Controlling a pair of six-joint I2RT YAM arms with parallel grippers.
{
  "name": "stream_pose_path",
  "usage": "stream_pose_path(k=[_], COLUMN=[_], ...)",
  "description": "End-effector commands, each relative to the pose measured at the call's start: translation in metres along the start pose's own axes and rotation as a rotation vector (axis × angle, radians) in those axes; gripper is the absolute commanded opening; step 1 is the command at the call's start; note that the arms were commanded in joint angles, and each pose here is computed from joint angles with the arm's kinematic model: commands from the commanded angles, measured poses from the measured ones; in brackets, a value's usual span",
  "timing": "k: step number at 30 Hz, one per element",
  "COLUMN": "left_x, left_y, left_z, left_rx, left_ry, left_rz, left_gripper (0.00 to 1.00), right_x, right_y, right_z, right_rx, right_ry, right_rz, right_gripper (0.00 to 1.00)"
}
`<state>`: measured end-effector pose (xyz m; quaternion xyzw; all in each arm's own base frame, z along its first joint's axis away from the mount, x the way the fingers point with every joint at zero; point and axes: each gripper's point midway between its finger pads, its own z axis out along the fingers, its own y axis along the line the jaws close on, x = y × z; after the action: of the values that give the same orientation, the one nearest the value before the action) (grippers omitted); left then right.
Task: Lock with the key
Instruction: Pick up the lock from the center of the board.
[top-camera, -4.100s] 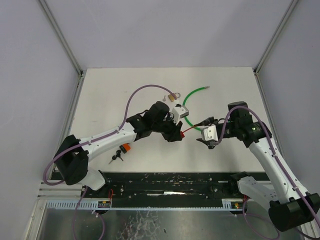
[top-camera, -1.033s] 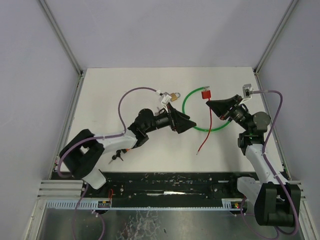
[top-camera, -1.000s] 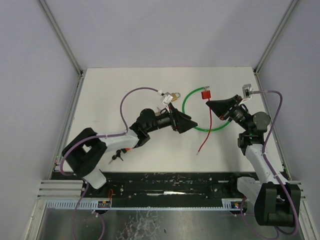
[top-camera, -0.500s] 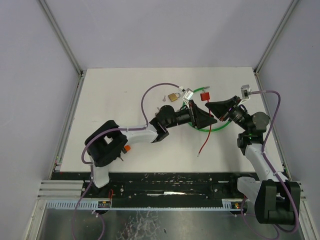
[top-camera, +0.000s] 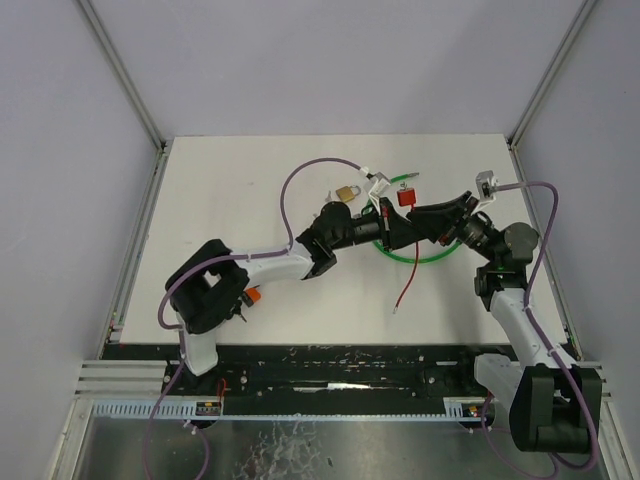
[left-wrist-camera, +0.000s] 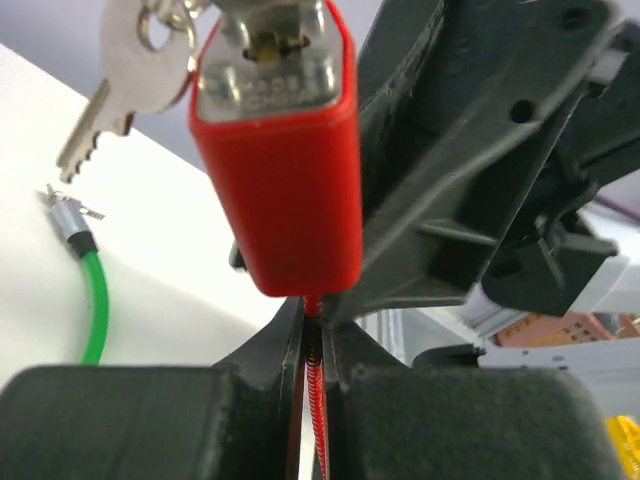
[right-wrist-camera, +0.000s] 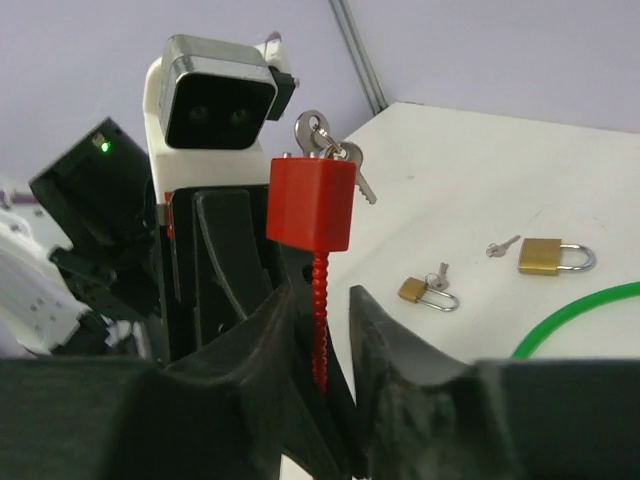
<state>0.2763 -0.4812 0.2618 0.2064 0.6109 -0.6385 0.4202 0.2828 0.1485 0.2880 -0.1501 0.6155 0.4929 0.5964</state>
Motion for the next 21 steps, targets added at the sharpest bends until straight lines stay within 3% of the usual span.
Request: stream_pose_path(k=[1,3,6,10,15,21], left_x=[-0.007,0.003,0.020,0.045,0.072,0.085], left_y=[-0.011,-0.004,0.002,0.007,0.016,0.030], left_z=[-0.020,-0.032,-0.050,-0.071,-0.075,-0.076], left_rx=[0.034,0.027,0.047,0.121,0.186,0.172], left_ry=[0.037,0.102,0.225,0.337,0.430,0.403], left_rz=[0.199,0.302,0.422,0.542,0.541,0.554], left_gripper=[0.01,0.01,0.01,0.01,0.01,0.01], right_x=[-0.011,-0.008,0.002,0.017,0.027,0.043], right_y=[0.022,0.029,0.038,0.049,0.060,0.048], right_z=[-0.002,-0.005,-0.013,-0.024,-0.030,-0.030], right_rx=[-0.078,-0.129,-0.219,-0.324,-0.407,-0.413], right_ry=[0.068,0.122,0.213,0.311,0.331,0.360], right_rz=[-0.248,-0.371,-0.480,-0.546,-0.490,-0.406], right_gripper=[0.52,0.68,0.77,0.81,0.83,0.78])
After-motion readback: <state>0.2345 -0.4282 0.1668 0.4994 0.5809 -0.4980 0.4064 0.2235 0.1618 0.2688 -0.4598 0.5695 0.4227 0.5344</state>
